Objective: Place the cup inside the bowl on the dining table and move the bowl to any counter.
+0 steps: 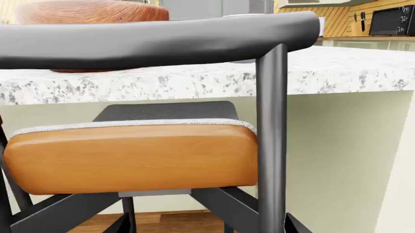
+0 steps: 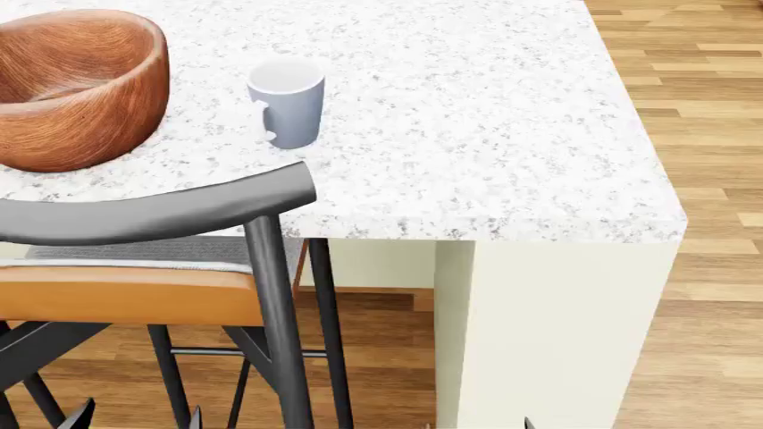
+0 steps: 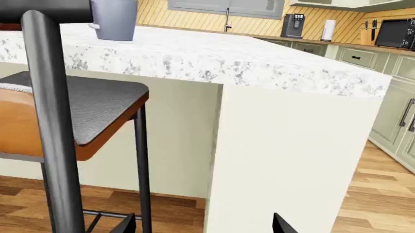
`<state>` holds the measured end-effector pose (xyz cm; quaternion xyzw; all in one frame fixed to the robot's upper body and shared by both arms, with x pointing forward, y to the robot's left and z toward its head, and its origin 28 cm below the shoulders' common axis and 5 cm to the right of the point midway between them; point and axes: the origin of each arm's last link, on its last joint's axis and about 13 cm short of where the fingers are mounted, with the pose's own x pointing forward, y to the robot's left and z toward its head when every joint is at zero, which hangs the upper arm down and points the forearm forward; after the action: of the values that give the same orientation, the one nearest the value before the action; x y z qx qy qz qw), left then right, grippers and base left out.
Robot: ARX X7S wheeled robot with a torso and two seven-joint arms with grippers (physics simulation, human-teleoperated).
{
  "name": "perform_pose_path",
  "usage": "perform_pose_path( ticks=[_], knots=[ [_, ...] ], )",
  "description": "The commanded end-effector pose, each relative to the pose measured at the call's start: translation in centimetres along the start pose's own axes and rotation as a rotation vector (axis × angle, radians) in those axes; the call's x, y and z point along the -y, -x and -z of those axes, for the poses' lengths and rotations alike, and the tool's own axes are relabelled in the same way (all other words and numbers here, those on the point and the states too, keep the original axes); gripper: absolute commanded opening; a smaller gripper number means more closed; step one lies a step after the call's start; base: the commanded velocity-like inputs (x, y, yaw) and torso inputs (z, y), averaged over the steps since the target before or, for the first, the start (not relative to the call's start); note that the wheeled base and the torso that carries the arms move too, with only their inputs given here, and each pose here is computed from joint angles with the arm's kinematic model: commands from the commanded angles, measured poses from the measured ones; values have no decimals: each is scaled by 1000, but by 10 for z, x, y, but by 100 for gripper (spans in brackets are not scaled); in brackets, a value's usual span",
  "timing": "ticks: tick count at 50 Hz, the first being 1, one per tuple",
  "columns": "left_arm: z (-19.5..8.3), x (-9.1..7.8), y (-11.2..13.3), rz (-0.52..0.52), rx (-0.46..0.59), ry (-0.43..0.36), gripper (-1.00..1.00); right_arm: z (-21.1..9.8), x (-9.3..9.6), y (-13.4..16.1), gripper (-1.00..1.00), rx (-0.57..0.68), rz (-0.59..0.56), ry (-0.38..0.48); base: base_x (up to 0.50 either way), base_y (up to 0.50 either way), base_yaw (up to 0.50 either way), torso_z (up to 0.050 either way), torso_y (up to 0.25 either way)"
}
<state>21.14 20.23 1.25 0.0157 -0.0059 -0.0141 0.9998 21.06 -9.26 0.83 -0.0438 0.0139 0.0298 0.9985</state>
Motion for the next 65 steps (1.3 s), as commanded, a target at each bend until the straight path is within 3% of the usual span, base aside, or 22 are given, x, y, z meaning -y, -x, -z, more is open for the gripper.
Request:
perform_pose_path(
  ticks=[1,34,38,39,51,55,65],
  knots=[
    [-1,1,-1,2,1,2,100,0,0,0,100,2,2,-3,0,500,0,0,0],
    [0,-2,2,3,-13,-5,100,0,0,0,100,0,5,-3,0,488,0,0,0],
    [-1,-1,2,7,-5,0,100,-1,1,1,100,11,13,-34,0,395,0,0,0],
    [-1,-1,2,7,0,5,100,-1,2,1,100,14,26,-66,0,0,0,0,0],
    [0,0,2,8,-24,-8,100,0,2,0,100,3,32,-60,0,0,0,0,0],
    [-4,-1,2,2,1,35,100,0,2,0,100,2,32,-57,0,0,0,0,0],
    [-4,-2,3,1,17,42,100,0,2,0,100,3,34,-54,0,0,0,6,0]
  ],
)
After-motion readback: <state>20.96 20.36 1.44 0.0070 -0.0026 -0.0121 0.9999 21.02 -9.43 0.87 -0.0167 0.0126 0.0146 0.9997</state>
